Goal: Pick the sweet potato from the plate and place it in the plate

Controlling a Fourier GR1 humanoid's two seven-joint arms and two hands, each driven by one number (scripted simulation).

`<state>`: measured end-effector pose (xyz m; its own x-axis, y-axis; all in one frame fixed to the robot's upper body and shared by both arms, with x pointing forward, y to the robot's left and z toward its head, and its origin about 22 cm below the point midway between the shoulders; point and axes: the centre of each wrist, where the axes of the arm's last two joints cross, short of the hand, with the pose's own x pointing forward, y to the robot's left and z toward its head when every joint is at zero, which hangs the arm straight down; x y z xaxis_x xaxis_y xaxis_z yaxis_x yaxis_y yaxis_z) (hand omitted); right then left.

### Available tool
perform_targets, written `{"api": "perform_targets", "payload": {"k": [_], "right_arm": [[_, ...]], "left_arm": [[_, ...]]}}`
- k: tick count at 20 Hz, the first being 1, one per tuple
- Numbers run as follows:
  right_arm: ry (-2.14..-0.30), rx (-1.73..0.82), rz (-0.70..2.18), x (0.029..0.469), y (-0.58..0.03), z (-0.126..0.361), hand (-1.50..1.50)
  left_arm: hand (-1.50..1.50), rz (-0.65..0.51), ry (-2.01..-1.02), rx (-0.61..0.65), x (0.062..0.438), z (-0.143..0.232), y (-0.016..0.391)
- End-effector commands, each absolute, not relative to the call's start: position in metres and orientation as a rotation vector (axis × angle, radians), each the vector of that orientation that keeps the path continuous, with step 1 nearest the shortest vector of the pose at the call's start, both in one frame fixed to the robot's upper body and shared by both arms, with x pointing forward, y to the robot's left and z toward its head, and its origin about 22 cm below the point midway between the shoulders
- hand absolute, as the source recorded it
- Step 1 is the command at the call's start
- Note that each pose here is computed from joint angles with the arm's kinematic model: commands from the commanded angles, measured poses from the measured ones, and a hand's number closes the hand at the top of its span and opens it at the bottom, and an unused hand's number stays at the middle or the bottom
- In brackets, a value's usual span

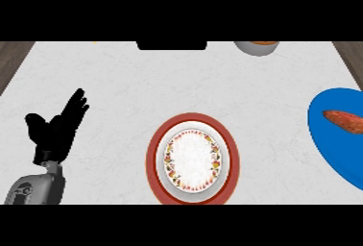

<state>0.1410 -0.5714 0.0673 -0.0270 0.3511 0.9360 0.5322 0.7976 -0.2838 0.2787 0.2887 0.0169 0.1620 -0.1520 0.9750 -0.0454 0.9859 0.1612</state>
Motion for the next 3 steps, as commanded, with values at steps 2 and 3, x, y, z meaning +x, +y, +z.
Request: {"api": "perform_targets", "payload": {"k": [2,3], "right_arm": [[-1.589,-0.729,-0.139,0.138,-0.577,0.053,-1.5],[-1.588,-0.718,-0.169,0.123,-0.581,0.042,-1.5]], "left_arm": [[0.0,-0.081,-1.401,0.169,0.279,0.004,0.276],[0.0,-0.081,-1.415,0.189,0.288,0.014,0.313]]}}
